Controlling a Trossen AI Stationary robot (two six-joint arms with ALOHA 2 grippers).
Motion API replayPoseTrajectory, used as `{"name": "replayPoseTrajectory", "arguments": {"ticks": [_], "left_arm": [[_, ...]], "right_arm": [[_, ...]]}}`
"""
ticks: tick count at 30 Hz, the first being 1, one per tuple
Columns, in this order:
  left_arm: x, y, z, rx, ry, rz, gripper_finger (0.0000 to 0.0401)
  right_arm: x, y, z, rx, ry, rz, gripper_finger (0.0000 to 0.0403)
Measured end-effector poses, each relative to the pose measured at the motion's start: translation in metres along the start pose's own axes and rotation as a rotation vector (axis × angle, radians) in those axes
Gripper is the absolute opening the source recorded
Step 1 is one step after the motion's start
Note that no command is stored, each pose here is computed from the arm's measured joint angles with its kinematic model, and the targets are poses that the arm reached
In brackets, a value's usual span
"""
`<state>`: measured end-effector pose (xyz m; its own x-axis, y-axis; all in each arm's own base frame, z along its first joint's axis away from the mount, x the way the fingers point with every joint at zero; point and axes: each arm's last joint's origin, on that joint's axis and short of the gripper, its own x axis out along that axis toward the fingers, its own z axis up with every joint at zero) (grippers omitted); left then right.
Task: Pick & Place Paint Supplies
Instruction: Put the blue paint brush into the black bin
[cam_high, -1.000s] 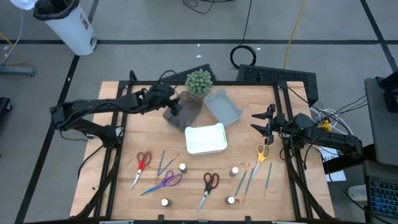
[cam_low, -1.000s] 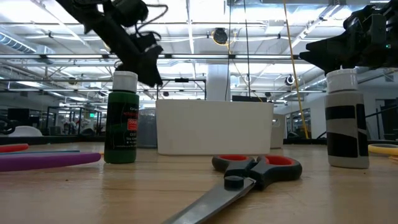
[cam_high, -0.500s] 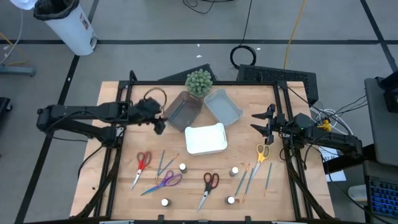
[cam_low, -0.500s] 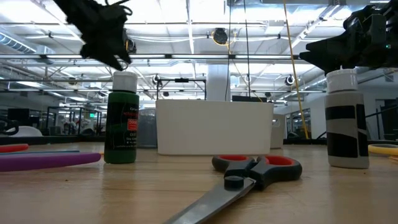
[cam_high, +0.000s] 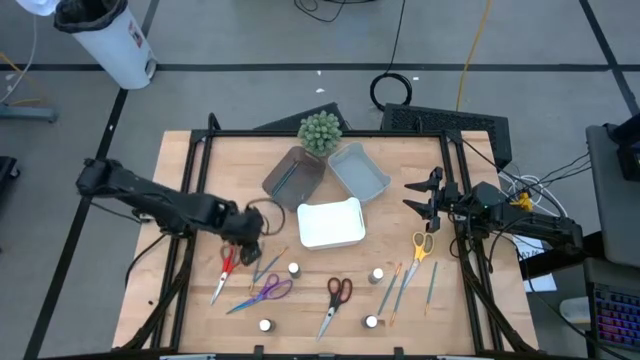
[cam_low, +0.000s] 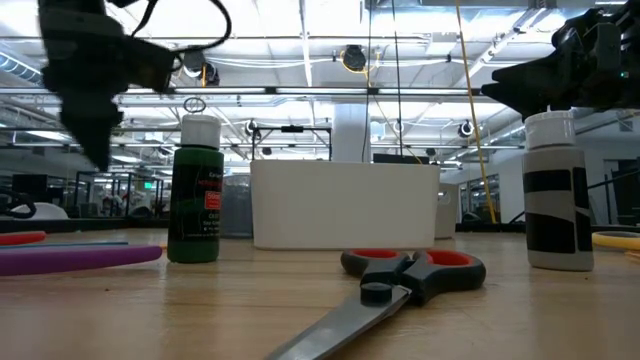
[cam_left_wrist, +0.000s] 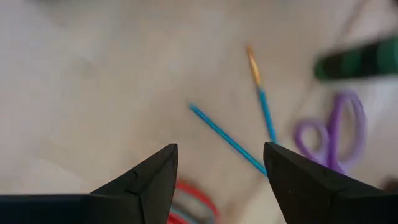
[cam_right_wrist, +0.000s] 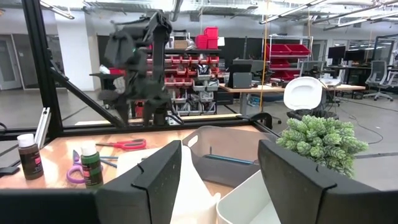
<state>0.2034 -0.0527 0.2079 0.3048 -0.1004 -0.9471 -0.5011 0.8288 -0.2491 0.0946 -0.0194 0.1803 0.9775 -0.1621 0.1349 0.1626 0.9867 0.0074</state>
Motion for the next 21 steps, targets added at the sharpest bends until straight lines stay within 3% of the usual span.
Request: {"name": "replayPoseTrajectory", "arguments": {"ticks": [5,9,16,21], "left_arm": [[0.026,-0.015,-0.009,0.026,0.183,-0.040,0.0246],[0.045,-0.022,-0.009,0.035,0.228,-0.034,0.0246],[0.057,-0.021,0.011,0.168,0.019,0.032,0.0246],[0.057,-0.024,0.023,0.177,-0.101,0.011,0.0246]], "right_arm": [[0.000,0.000,0.000,0.000,0.000,0.000,0.0206],[0.000,0.000,0.000,0.000,0.000,0.000,0.0204],[0.000,0.000,0.000,0.000,0.000,0.000,0.0207],[0.000,0.000,0.000,0.000,0.000,0.000,0.0206]]}}
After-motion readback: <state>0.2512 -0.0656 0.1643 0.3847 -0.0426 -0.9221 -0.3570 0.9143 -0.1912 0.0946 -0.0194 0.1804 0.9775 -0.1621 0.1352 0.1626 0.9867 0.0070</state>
